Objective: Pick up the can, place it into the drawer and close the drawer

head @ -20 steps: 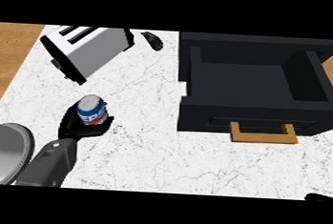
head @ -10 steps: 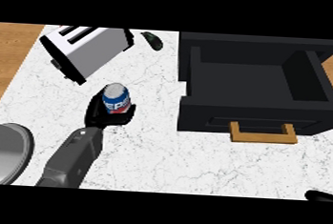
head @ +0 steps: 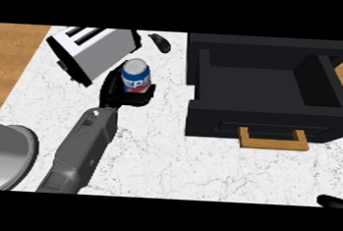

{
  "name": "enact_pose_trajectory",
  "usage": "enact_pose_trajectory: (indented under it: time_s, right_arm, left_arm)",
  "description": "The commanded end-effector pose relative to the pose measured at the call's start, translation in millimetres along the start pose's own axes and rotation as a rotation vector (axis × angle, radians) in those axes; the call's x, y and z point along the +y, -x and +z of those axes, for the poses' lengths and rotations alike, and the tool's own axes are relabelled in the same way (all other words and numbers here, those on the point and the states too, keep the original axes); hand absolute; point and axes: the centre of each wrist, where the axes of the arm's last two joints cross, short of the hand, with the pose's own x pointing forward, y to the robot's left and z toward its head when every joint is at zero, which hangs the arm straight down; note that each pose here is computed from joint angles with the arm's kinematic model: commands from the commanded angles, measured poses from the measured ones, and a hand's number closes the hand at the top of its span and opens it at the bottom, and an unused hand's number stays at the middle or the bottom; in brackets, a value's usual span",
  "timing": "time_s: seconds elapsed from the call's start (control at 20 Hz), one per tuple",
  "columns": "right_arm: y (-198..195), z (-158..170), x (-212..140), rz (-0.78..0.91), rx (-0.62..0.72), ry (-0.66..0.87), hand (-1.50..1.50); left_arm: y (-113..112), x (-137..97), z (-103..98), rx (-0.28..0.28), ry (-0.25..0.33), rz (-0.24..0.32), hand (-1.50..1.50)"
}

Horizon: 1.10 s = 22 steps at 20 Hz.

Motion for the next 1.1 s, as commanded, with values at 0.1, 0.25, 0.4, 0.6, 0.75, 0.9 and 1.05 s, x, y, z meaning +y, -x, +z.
enact_pose_trajectory:
  time_s: [0.1, 0.25, 0.4, 0.6, 0.75, 0.9, 1.05]
  right_arm:
    - [-11, 5, 2, 0.017, 0.001, 0.006, -1.5]
    - [-10, -2, 11, -0.004, 0.009, -0.027, -1.5]
    - [-16, 4, 14, -0.011, -0.009, 0.035, -1.5]
    - [-1, -4, 9, -0.005, -0.007, -0.006, -1.5]
    - [-12, -11, 7, 0.009, -0.007, 0.012, -1.5]
    - [-20, -13, 8, -0.019, -0.009, 0.009, -1.5]
    - [-18, 0, 11, -0.018, -0.013, 0.011, -1.5]
  left_arm:
    - [-60, -40, -24, -0.022, 0.081, -0.025, 1.5]
    - [-104, -72, -39, -0.037, 0.091, -0.024, 1.5]
    - [-138, -85, -43, -0.028, 0.113, -0.004, 1.5]
    - [-172, -106, -47, -0.059, 0.103, -0.025, 1.5]
    - [-192, -123, -51, -0.067, 0.123, -0.063, 1.5]
    - [-217, -148, -55, -0.067, 0.12, -0.093, 1.5]
    - [-239, -164, -65, -0.06, 0.119, -0.113, 1.5]
